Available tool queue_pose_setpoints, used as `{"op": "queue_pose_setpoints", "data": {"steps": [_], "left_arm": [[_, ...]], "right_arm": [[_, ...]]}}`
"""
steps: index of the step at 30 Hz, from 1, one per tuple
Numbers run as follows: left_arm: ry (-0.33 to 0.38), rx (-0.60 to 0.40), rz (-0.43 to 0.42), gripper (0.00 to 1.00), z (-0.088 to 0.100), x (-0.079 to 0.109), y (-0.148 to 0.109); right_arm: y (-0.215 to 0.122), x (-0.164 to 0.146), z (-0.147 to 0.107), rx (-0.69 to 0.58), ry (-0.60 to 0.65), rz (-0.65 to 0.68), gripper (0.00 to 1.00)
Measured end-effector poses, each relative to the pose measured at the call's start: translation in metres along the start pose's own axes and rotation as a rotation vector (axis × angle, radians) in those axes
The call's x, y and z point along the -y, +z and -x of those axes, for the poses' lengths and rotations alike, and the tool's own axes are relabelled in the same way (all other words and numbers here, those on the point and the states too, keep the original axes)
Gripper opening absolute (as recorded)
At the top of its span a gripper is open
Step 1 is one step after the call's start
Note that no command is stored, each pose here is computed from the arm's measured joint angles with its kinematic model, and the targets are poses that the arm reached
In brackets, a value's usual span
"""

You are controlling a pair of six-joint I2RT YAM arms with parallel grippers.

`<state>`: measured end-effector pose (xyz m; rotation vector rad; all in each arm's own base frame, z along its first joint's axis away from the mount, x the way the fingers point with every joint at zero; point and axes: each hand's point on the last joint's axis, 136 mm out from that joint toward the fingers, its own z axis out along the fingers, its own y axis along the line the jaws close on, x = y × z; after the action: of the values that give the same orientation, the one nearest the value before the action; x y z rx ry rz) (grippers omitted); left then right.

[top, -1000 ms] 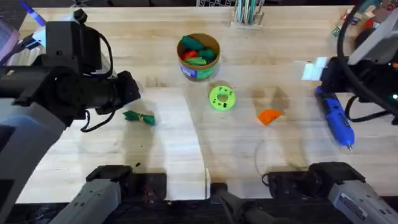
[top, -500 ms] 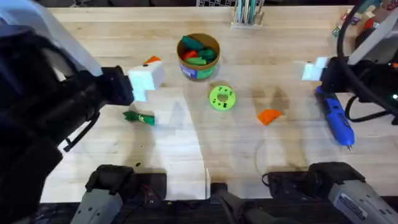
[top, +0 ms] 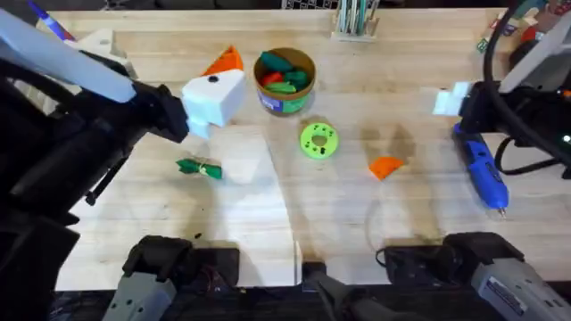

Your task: Pick up the gripper from the table and insert it into the empty holder that is missing its gripper. Then pick up a screw, insert it into the mounting hole, and use the screwdriver to tighten it. Finally, clean up the table by picking up the vegetable and placing it into the bucket.

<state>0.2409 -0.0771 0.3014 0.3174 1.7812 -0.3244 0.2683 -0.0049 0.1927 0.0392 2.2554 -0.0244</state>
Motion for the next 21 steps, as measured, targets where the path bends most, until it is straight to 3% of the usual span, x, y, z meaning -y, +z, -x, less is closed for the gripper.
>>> {"op": "queue_pose_setpoints", "data": {"steps": [8, 12, 17, 18, 21], "left_arm": [[0.000, -0.030, -0.003, 0.987, -0.008, 0.001, 0.000], [0.078, -0.001, -0.038, 0.986, -0.003, 0.006, 0.002], [0.174, 0.083, -0.090, 0.988, -0.019, 0.017, -0.002], [0.187, 0.177, -0.106, 0.986, -0.031, 0.023, -0.011], [0.187, 0.266, -0.122, 0.987, -0.039, 0.028, -0.016]], "right_arm": [[0.000, 0.000, 0.000, -0.001, 0.000, 0.000, 0.943], [0.000, 0.000, 0.000, -0.001, 0.000, 0.000, 0.942], [0.000, 0.000, 0.000, -0.001, 0.000, 0.000, 0.942], [0.000, 0.000, 0.000, -0.001, 0.000, 0.000, 0.942], [0.000, 0.000, 0.000, -0.001, 0.000, 0.000, 0.942]]}}
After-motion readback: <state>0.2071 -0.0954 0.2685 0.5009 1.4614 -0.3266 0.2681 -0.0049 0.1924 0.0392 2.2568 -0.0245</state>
